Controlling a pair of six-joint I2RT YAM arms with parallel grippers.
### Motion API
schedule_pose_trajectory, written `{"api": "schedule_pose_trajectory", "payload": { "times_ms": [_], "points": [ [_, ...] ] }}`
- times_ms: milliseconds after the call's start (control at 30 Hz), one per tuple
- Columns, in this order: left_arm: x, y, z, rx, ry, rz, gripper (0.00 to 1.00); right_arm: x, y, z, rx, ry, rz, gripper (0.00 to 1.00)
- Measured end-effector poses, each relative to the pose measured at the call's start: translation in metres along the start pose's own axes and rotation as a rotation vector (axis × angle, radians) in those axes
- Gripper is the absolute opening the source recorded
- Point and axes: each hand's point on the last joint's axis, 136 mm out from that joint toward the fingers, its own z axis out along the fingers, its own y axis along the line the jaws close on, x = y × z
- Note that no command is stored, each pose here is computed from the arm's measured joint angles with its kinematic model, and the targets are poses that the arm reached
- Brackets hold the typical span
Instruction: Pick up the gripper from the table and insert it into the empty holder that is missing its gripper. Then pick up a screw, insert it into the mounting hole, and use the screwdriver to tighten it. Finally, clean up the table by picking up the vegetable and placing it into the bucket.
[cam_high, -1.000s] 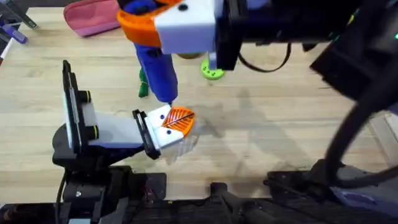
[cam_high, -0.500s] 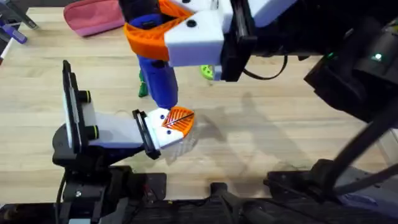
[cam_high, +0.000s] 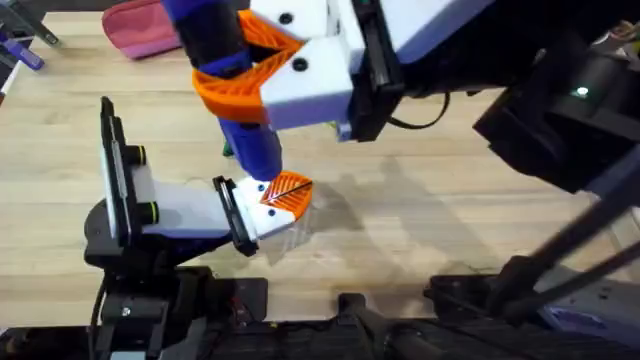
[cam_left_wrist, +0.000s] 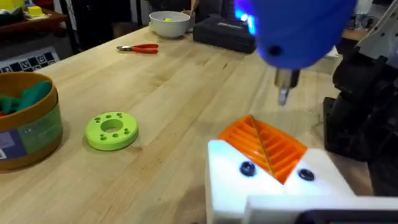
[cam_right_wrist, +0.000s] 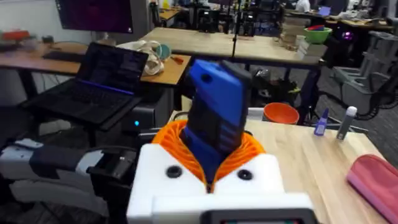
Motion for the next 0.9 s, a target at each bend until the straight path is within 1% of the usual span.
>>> {"api": "schedule_pose_trajectory", "payload": {
  "times_ms": [167, 300, 433, 900],
  "points": [
    [0.0, 0.0, 0.0, 0.0, 0.0, 0.0, 0.02, 0.002, -0.003, 0.004, -0.009, -0.012, -0.029, 0.009],
    [0.0, 0.0, 0.0, 0.0, 0.0, 0.0, 0.02, 0.001, 0.004, 0.008, -0.03, -0.02, -0.037, 0.009],
    [0.0, 0.0, 0.0, 0.0, 0.0, 0.0, 0.02, 0.001, 0.008, 0.011, -0.048, -0.021, -0.036, 0.009],
    [0.0, 0.0, 0.0, 0.001, 0.0, 0.0, 0.02, 0.011, 0.008, 0.017, -0.065, -0.007, -0.016, 0.009]
  ]
}}
